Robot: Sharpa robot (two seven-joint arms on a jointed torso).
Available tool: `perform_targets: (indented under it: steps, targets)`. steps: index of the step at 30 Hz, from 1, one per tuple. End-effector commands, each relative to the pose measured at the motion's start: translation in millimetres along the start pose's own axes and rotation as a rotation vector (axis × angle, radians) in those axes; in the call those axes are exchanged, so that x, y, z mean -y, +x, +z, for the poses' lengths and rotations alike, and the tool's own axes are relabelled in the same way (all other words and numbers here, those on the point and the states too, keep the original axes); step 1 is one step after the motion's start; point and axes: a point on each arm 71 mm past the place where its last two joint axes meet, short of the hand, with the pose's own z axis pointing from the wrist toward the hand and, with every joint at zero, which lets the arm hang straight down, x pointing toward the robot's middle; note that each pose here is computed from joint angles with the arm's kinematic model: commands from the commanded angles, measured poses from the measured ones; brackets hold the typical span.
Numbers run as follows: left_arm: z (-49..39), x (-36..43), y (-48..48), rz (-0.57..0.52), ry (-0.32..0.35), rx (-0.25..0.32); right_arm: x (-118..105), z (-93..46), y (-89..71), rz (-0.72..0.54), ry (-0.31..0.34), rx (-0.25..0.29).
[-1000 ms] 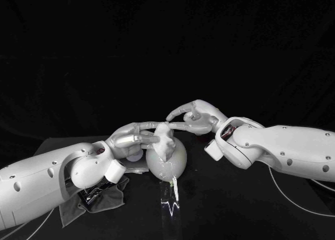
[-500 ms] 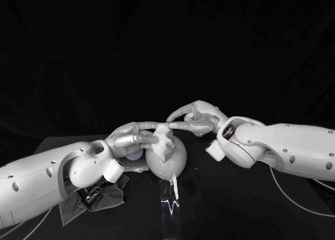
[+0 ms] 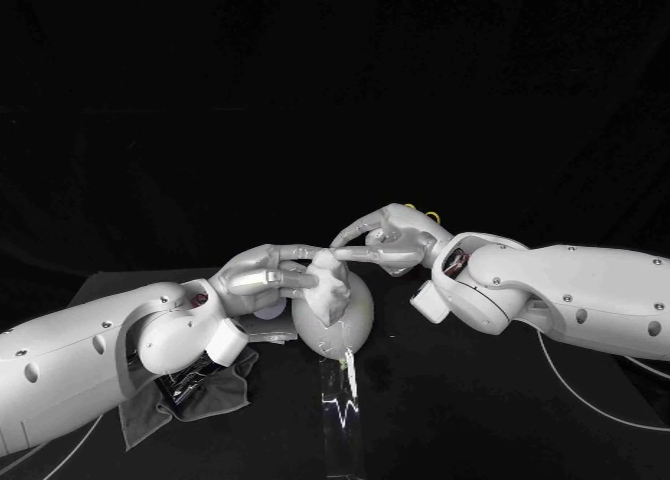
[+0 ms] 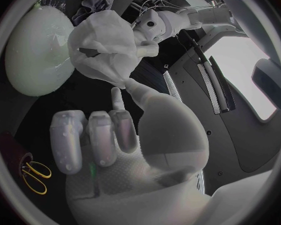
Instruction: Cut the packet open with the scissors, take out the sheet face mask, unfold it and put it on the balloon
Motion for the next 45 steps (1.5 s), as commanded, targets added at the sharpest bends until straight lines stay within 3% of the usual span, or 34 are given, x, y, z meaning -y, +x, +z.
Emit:
perform_targets:
  steps: [1,29,45]
  targets:
    - [1.3,1.5,3.3,-0.002,0.006,-0.028,0.1,-0.2,4.5,-0.006,0.008,-0.047]
    - [0.5,1.6,2.9,-0.002,0.006,-0.029,6.4,-2.2,1.8,-0.041,0.044,-0.041]
    - [-0.6,1.2,-0.3,0.006,0.001,-0.009,4.5,-4.3,2.1,-0.003,0.022,-0.03]
